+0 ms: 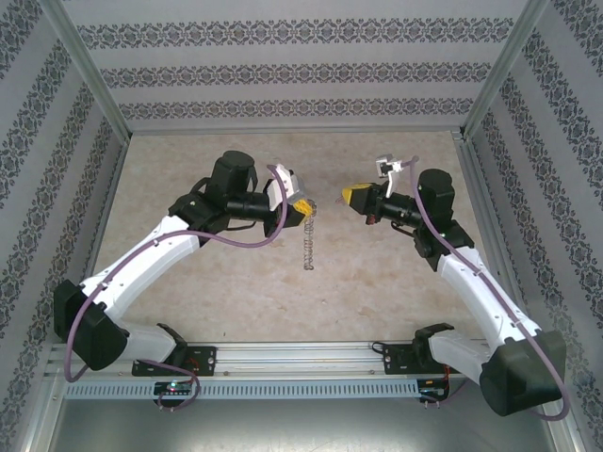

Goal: Put the keys on the keyring

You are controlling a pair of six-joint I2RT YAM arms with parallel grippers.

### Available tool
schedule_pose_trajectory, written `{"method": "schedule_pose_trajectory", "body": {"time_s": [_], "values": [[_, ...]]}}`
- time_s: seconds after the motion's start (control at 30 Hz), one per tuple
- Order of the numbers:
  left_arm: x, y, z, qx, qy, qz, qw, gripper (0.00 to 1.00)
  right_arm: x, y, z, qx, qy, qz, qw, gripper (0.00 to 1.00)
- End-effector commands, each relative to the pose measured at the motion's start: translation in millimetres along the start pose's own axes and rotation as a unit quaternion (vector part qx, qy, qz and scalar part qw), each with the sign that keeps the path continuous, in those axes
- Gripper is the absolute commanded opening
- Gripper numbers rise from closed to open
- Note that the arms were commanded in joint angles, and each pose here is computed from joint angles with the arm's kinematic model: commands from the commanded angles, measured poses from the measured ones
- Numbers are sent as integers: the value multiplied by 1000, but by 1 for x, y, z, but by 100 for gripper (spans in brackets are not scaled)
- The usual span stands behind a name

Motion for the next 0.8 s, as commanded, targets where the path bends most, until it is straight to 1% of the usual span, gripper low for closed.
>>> {"method": "schedule_pose_trajectory", "body": {"time_s": [0.0,0.3,0.77], "values": [[-7,-24,1,35,8,-37,999,0,-5,-12,23,-24,-73,-11,997,0],[-4,-29,3,39,15,-41,998,0,0,-16,44,-38,-108,-3,993,0],[-2,-31,2,37,24,-42,998,0,21,-10,56,-60,-115,25,991,0]]}}
Point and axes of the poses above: each hand's point on the last joint's axis, 136 mm out from that joint toward the fingers, its own x axis out along the fingers, its own z axis along the line the jaws close on, y = z × x, the point moved 7 cm from there along -x, back along the fingers, and after that the axes turned 6 degrees about -x, right-handed, at the moved point
